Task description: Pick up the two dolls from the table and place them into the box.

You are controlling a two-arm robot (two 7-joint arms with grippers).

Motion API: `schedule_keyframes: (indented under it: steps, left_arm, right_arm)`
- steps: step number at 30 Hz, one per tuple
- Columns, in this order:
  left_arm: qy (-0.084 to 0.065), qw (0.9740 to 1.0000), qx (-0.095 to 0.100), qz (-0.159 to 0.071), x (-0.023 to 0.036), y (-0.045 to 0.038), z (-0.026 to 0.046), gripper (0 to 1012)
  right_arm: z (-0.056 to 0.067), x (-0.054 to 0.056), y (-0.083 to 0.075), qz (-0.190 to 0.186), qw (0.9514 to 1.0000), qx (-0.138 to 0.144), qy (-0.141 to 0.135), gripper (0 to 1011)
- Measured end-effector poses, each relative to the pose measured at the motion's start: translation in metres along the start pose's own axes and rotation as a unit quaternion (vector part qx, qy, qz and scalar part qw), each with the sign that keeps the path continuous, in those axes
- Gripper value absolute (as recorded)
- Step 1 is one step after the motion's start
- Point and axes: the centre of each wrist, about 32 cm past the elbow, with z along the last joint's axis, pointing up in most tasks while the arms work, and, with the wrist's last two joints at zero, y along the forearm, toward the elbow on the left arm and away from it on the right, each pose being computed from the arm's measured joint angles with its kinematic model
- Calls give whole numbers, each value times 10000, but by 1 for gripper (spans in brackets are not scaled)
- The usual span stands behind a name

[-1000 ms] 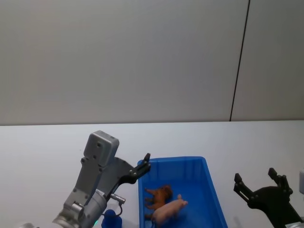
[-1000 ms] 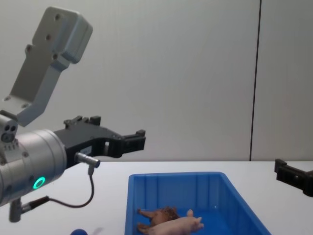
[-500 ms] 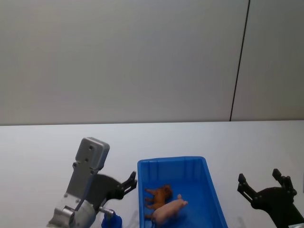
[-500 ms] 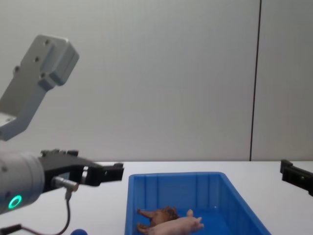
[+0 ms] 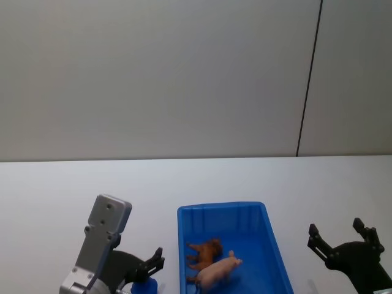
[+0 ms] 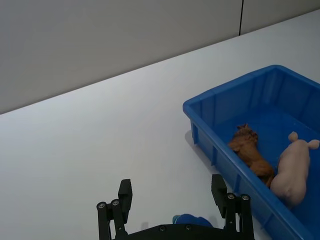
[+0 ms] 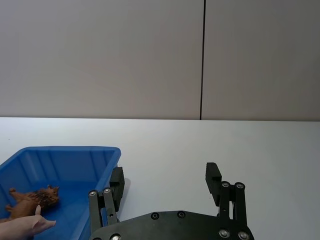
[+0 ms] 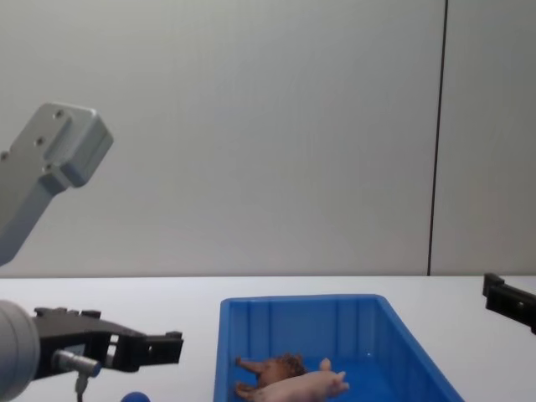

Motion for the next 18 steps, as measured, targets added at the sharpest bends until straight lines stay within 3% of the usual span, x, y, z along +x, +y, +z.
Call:
schedule_keyframes:
  steps: [10, 18]
  left_arm:
    - [42, 9997, 235, -12, -10, 57, -54, 1001]
    - [49, 9994, 346, -86, -20, 40, -93, 1001]
  right_arm:
    - [-2, 2, -3, -8, 10000, 0, 0, 1001]
    - [-3, 2, -3, -11, 10000, -1, 0, 1001]
